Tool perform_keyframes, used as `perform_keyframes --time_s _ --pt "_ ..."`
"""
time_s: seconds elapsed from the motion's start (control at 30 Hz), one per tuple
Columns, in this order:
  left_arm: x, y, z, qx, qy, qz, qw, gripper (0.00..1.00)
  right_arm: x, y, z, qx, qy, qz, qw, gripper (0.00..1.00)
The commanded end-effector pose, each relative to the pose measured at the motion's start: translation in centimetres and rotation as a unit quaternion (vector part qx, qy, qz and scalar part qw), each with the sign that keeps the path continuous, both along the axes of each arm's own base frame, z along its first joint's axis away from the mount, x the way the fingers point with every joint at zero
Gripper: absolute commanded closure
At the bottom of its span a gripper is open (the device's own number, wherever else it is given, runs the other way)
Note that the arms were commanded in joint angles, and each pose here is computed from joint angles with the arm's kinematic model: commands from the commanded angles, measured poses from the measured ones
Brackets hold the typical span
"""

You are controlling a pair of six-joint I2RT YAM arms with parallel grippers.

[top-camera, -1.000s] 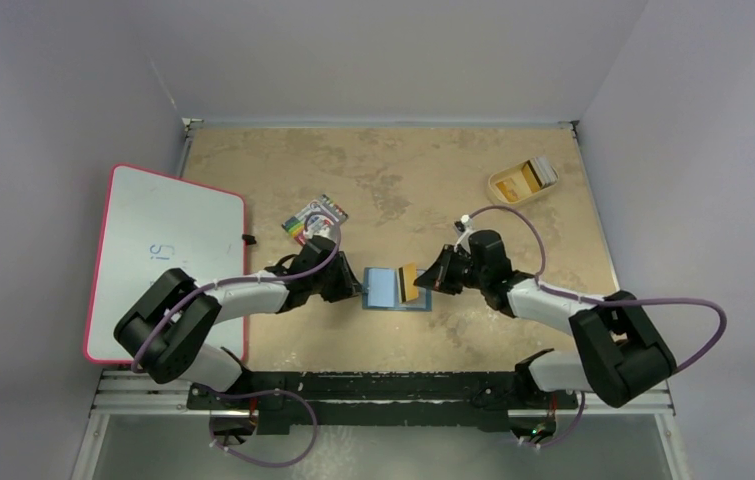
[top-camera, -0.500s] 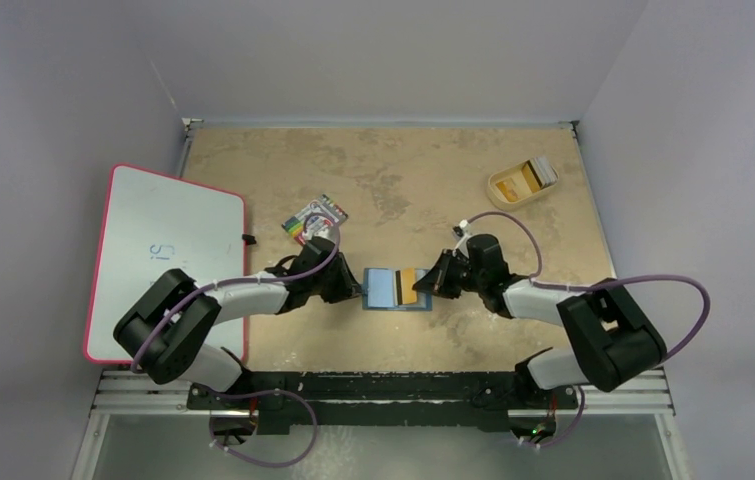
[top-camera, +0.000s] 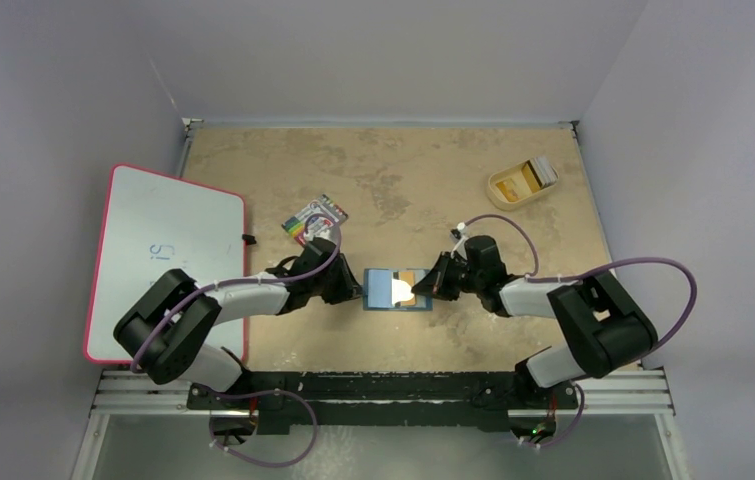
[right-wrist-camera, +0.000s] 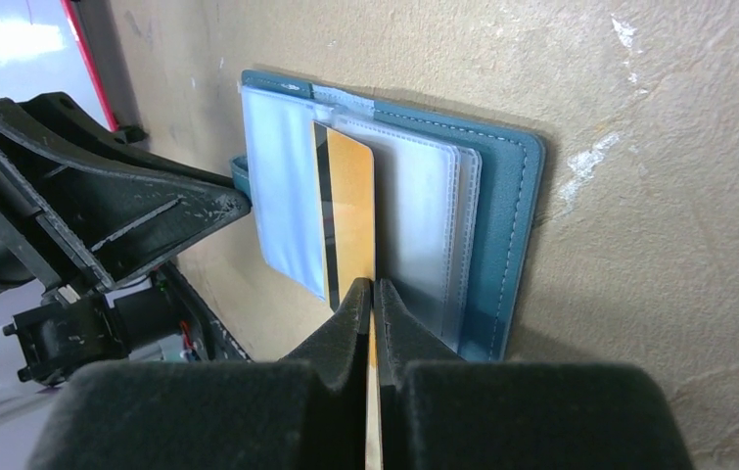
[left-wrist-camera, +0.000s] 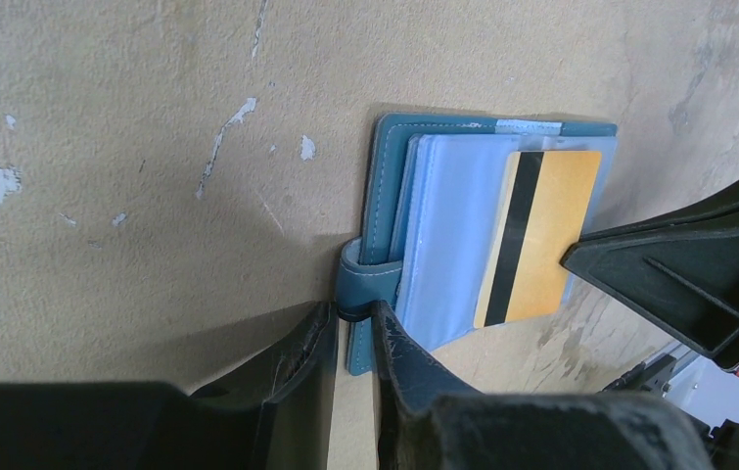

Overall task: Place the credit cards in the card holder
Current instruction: Insert the credit card into the card holder.

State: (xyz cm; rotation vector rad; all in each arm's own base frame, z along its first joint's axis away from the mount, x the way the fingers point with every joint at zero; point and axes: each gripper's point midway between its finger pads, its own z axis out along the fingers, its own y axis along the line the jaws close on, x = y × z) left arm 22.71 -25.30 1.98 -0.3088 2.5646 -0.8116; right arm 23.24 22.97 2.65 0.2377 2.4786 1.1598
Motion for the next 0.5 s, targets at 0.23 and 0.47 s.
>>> perform_keyframes --time_s 0.23,0.47 --pt "-0.6 -0.4 -0.1 -0.002 0.004 -0.005 1.0 0.83 0.3 1.2 0.9 0.027 -0.014 0.015 0.999 1.0" --pt "-1.0 -0.7 0.0 -0.006 0.007 -0.005 1.0 0.83 0.9 1.2 1.3 0.035 -0.025 -0.005 0.999 1.0"
